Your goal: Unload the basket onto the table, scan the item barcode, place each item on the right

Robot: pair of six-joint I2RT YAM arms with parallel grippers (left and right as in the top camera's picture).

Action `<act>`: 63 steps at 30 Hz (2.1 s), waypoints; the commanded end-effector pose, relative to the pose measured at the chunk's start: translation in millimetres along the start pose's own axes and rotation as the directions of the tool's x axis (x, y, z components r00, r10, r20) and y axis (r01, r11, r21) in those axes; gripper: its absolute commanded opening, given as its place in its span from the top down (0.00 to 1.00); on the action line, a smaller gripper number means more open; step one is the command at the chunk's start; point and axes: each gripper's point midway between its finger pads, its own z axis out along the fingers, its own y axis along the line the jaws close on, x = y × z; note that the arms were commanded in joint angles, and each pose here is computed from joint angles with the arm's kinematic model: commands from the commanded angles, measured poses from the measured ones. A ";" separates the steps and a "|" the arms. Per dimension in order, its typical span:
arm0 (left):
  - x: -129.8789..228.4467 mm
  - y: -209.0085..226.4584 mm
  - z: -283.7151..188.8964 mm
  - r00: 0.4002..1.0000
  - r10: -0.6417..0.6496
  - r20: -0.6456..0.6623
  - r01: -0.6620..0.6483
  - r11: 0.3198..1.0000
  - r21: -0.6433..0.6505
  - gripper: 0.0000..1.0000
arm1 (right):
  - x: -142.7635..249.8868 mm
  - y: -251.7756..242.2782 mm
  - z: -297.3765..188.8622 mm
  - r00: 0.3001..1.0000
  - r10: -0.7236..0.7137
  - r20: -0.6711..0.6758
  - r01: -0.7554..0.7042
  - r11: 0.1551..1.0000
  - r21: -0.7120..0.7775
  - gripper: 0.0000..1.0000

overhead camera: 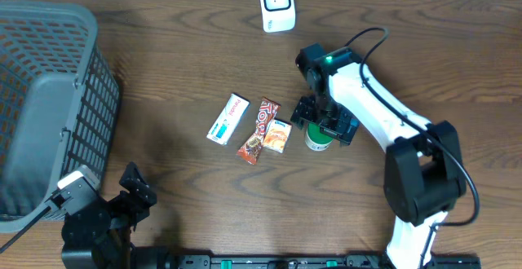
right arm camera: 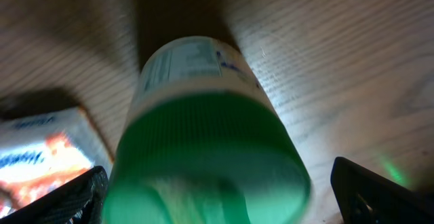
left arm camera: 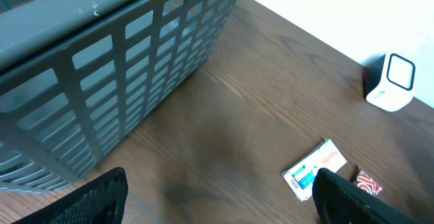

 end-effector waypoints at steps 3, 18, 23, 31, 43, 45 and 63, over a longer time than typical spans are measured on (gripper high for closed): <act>-2.7 1.8 -2.0 1.000 -0.017 0.013 0.017 1.000 -0.008 0.13 | 0.3 1.1 17.5 0.999 0.025 -0.032 -0.024 0.999 0.029 0.01; -2.7 1.8 -2.0 1.000 -0.017 0.013 0.017 1.000 -0.008 0.12 | -9.8 5.6 37.8 1.000 -0.003 0.021 0.003 1.000 0.005 0.02; -2.8 1.7 -2.0 1.000 -0.017 0.014 0.017 1.000 -0.008 0.12 | -14.6 17.3 43.6 0.994 -0.102 0.049 0.104 0.994 -0.042 0.06; -2.7 1.7 -2.0 1.000 -0.017 0.013 0.017 1.000 -0.008 0.12 | -19.1 27.7 42.7 0.978 -0.197 0.076 0.203 0.976 -0.079 0.07; -2.8 1.7 -2.0 1.000 -0.017 0.014 0.017 1.000 -0.008 0.12 | -10.8 56.3 38.1 0.965 -0.258 0.052 0.263 0.938 -0.226 0.08; -2.8 1.7 -2.0 1.000 -0.017 0.014 0.017 1.000 -0.007 0.12 | -8.2 51.6 39.1 0.967 -0.253 0.035 0.255 0.944 -0.211 0.07; -2.8 1.7 -2.0 1.000 -0.017 0.014 0.017 1.000 -0.007 0.12 | -16.2 24.3 43.1 0.991 -0.123 0.053 0.127 0.989 -0.075 0.16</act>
